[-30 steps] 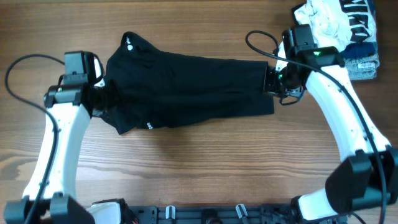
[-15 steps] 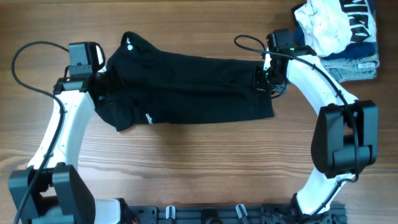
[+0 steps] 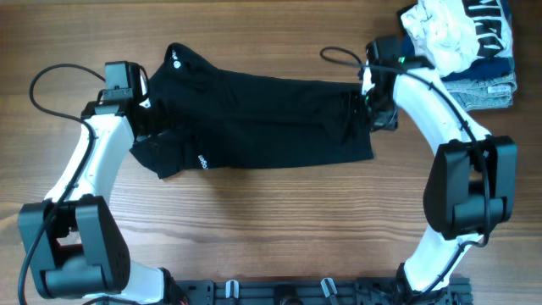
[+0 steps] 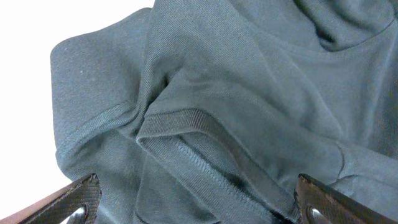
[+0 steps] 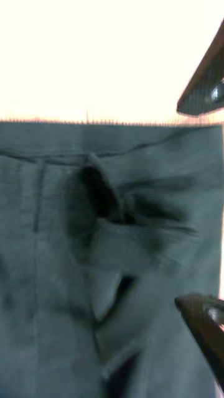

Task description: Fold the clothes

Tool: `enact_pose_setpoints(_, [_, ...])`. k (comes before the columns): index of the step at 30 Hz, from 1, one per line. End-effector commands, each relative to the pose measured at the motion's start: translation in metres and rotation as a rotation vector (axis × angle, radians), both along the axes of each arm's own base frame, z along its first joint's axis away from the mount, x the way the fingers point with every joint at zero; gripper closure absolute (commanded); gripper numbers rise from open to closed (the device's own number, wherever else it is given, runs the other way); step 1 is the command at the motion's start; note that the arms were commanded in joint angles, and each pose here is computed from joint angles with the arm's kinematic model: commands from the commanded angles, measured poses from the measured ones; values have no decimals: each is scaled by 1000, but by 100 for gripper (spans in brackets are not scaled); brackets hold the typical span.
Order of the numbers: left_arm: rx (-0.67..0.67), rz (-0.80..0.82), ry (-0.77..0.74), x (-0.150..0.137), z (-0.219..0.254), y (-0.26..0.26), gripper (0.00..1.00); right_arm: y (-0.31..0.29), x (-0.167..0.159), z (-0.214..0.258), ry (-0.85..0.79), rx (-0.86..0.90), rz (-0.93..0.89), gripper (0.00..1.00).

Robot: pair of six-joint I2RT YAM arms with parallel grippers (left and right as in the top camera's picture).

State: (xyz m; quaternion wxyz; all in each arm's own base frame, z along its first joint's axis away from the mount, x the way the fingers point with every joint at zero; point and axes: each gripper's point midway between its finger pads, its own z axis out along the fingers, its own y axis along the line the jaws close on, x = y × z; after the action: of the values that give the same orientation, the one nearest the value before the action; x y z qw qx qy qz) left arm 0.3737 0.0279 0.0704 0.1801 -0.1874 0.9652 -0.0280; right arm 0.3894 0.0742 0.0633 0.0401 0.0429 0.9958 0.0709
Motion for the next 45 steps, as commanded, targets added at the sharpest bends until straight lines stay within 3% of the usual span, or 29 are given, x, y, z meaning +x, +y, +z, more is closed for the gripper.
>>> enact_pose_setpoints(1, [36, -10, -36, 16, 34, 8, 0, -2, 48, 76, -199, -26, 83, 3])
enact_pose_setpoints(5, [25, -76, -112, 37, 97, 3, 0, 0, 72, 129, -340, -40, 136, 3])
enact_pose_setpoints(7, [14, -132, -208, 60, 133, -3, 0, -2, 80, 137, -381, -58, 148, 2])
enact_pose_setpoints(10, [16, -179, -259, 92, 143, -5, 0, -3, 82, 132, -374, -66, 152, 2])
enact_pose_setpoints(15, [-52, -233, -244, 153, 72, -14, 0, -3, 86, 122, -360, -66, 153, 2])
enact_pose_setpoints(22, [-54, -235, -248, 195, -13, -10, 0, -2, 87, 122, -364, -66, 153, 2])
enact_pose_setpoints(38, [-38, -237, -333, 228, -63, -8, 4, -1, 92, 122, -382, -63, 145, 3])
enact_pose_setpoints(45, [-35, -271, -338, 231, -67, -29, 16, -1, 94, 123, -389, -62, 144, 4])
